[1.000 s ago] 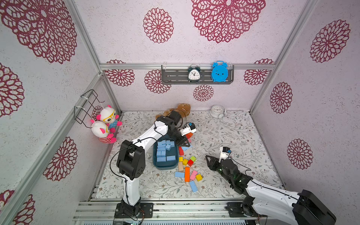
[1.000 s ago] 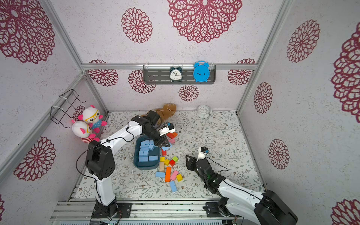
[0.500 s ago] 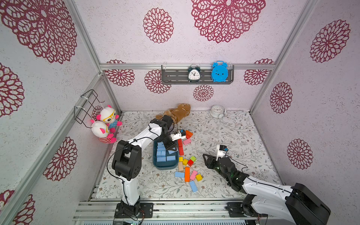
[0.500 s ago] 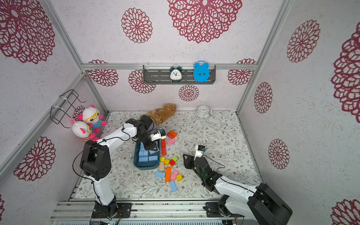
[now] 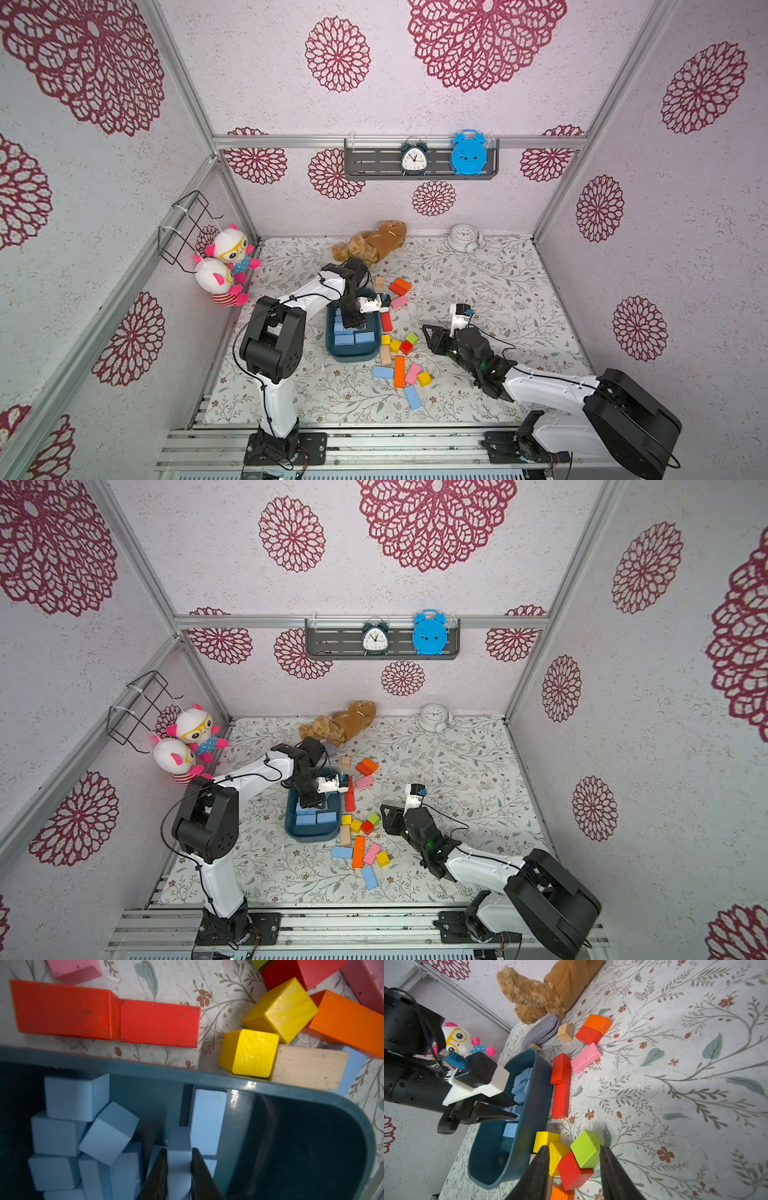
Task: Pick out the blue building blocks
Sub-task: Place the building block in the storage box.
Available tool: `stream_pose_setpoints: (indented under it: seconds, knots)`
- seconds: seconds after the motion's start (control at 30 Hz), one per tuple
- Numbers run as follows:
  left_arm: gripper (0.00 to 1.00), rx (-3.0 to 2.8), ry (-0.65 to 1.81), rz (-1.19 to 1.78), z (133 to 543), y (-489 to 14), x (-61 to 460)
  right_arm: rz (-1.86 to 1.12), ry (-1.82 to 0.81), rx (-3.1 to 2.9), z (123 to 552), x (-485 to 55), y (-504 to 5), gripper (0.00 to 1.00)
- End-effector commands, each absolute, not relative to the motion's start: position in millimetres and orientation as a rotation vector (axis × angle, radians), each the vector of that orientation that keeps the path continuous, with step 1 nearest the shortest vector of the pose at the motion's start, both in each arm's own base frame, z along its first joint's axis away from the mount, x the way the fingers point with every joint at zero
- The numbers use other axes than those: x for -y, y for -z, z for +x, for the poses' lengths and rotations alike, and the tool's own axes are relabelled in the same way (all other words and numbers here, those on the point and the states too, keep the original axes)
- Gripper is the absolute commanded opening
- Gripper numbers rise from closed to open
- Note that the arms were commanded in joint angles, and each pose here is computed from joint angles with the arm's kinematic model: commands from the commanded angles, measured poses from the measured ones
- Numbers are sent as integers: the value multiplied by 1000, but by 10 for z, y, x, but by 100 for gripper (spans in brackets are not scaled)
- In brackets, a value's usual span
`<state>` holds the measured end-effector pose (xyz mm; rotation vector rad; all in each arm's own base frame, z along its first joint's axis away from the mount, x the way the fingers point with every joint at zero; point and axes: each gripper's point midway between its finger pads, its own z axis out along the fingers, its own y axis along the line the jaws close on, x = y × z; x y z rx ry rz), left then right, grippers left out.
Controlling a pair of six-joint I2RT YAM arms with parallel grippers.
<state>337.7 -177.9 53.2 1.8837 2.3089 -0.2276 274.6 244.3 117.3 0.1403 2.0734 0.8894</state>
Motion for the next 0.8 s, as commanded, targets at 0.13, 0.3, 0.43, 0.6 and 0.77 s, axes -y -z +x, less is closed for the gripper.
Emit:
stream_pose_setpoints:
  seconds: [0.13, 0.3, 0.43, 0.6, 0.77]
  knots:
    - [35, -2153, 285, 1956, 3511, -605, 1927, 104, -940, -2008, 2791, -2564, -1387, 43]
    - [53, -2182, 281, 1934, 3572, -559, 1927, 108, -930, -2007, 2777, -2529, -1394, 43]
    - [53, -2153, 282, 1892, 3578, -755, 1974, 114, -917, -2003, 2758, -2477, -1402, 43]
    - [53, -2167, 267, 1878, 3486, -839, 2016, 134, -877, -2013, 2717, -2357, -1388, 43]
    - [59, -2139, 240, 1869, 3297, -938, 2202, 144, -835, -2036, 2664, -2242, -1370, 44]
